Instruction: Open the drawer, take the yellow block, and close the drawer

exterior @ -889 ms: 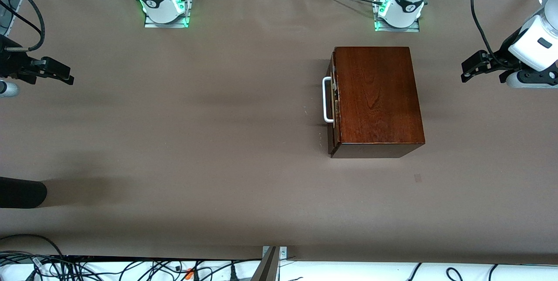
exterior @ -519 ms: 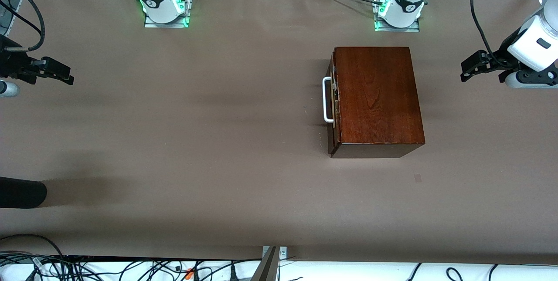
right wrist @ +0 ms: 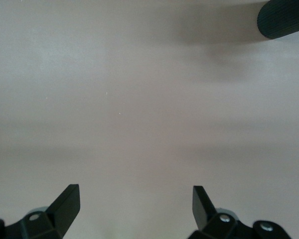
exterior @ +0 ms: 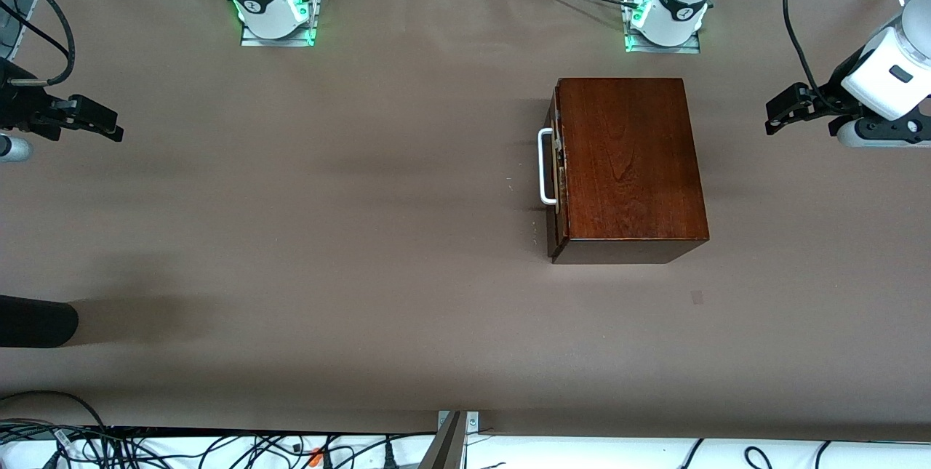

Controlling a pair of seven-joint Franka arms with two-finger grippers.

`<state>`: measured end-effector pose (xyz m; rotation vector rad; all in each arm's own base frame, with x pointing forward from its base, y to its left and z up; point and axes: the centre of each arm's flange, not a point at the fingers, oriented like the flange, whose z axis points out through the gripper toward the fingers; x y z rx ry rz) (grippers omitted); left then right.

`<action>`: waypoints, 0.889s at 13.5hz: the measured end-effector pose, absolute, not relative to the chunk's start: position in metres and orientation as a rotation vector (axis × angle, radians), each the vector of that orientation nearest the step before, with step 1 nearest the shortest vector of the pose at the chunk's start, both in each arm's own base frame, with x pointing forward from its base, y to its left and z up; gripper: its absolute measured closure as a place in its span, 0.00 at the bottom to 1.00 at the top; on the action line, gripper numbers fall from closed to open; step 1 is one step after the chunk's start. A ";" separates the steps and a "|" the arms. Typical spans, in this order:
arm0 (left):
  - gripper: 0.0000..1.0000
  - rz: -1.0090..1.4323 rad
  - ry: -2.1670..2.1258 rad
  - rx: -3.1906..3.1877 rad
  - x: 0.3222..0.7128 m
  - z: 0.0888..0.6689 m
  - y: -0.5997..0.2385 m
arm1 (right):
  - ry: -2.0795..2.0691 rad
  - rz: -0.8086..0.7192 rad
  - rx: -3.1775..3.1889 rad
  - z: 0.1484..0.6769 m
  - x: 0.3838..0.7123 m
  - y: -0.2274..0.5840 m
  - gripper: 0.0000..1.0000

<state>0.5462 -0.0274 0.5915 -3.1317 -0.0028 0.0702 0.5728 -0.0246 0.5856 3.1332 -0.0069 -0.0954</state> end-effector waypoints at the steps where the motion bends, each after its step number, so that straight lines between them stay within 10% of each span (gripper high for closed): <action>1: 0.00 0.084 -0.001 -3.131 0.546 0.590 -0.028 | -0.007 -0.095 3.133 0.586 0.573 -0.025 0.00; 12: 0.00 0.259 0.003 -3.117 0.541 0.571 -0.029 | -0.007 -0.095 3.133 0.586 0.573 -0.025 0.00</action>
